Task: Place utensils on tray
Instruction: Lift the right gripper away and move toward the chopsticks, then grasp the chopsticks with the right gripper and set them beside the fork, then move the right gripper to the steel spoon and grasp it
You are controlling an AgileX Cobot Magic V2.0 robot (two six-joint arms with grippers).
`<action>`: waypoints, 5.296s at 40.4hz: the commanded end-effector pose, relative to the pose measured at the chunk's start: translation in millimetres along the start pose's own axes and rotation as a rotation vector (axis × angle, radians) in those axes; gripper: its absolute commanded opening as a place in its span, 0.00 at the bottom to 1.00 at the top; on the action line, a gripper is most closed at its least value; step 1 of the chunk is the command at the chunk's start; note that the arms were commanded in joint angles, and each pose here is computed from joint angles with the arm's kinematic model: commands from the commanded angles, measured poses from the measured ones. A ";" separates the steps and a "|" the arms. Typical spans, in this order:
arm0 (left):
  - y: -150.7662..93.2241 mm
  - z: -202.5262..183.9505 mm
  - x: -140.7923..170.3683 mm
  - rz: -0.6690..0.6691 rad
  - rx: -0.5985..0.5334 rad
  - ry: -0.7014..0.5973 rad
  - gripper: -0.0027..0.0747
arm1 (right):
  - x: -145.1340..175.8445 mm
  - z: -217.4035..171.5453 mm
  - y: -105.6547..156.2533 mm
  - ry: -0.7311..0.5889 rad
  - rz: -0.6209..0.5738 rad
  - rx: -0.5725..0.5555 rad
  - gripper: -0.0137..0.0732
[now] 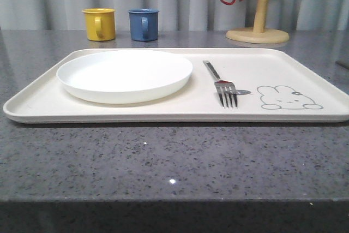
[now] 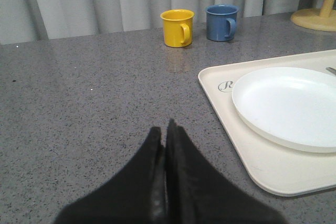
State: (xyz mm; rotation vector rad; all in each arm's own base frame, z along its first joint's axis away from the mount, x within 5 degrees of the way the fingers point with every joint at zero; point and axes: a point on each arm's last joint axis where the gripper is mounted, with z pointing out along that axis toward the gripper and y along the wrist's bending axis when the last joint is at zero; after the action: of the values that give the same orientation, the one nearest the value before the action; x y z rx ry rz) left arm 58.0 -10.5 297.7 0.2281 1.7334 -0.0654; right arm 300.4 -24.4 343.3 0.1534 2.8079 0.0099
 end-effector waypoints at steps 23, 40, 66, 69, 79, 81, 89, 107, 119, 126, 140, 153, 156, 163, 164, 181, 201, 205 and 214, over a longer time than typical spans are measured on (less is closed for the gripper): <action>1.4 -2.2 -14.3 -0.009 -0.010 -0.095 0.01 | -0.8 63.9 -4.5 0.040 -0.004 -0.019 0.50; 1.4 -2.2 -14.3 -0.009 -0.010 -0.095 0.01 | -2.6 78.0 -4.4 0.081 -0.003 -0.019 0.33; 1.4 -2.2 -14.3 -0.009 -0.010 -0.095 0.01 | 9.1 -10.9 66.6 -0.039 0.004 -0.109 0.13; 1.4 -2.2 -14.3 -0.009 -0.010 -0.095 0.01 | 11.5 -12.4 87.3 -0.058 -0.008 -0.142 0.13; 1.4 -2.2 -14.3 -0.009 -0.010 -0.095 0.01 | 15.7 9.5 142.6 -0.042 -0.041 -0.203 0.13; 1.4 -2.2 -14.3 -0.009 -0.010 -0.095 0.01 | 14.0 17.0 147.2 -0.035 -0.030 -0.203 0.13; 1.4 -2.2 -14.3 -0.009 -0.010 -0.095 0.01 | 7.3 42.8 154.3 -0.003 -0.001 -0.190 0.13; 1.4 -2.2 -14.3 -0.009 -0.010 -0.095 0.01 | 5.0 62.9 158.1 0.036 -0.001 -0.170 0.30; 1.4 -2.2 -14.3 -0.009 -0.010 -0.095 0.01 | 4.6 46.7 152.7 0.011 -0.019 -0.150 0.50; 1.4 -2.2 -14.3 -0.009 -0.010 -0.095 0.01 | -4.3 12.9 128.5 -0.048 -0.111 -0.005 0.52; 1.4 -2.2 -14.3 -0.009 -0.010 -0.095 0.01 | -18.8 4.3 29.2 0.046 -0.044 0.130 0.54; 1.4 -2.2 -14.3 -0.009 -0.010 -0.095 0.01 | -27.4 25.6 -40.4 -0.007 0.046 0.078 0.54; 1.4 -2.2 -14.3 -0.009 -0.010 -0.095 0.01 | -30.7 31.7 -47.8 -0.020 0.064 0.084 0.54; 1.4 -2.2 -14.3 -0.009 -0.010 -0.095 0.01 | -33.9 44.0 -61.0 -0.009 0.069 0.096 0.54; 1.4 -2.2 -14.3 -0.009 -0.010 -0.095 0.01 | -34.3 46.0 -61.6 -0.006 0.067 0.096 0.54; 1.4 -2.2 -14.3 -0.009 -0.010 -0.095 0.01 | -39.4 79.7 -65.0 0.065 0.067 0.089 0.52; 1.4 -2.2 -14.3 -0.009 -0.010 -0.095 0.01 | -36.6 61.9 -60.6 0.049 0.118 0.077 0.13; 1.4 -2.2 -14.3 -0.009 -0.010 -0.095 0.01 | -33.2 41.6 -46.9 0.012 0.145 0.059 0.13; 1.4 -2.2 -14.3 -0.009 -0.010 -0.095 0.01 | -17.3 4.8 7.3 0.007 0.100 0.009 0.13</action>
State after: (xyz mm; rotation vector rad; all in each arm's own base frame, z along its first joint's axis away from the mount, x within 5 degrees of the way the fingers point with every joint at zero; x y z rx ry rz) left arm 58.0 -10.5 297.7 0.2281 1.7334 -0.0654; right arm 333.0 -37.0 315.4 0.3333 2.8545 0.0022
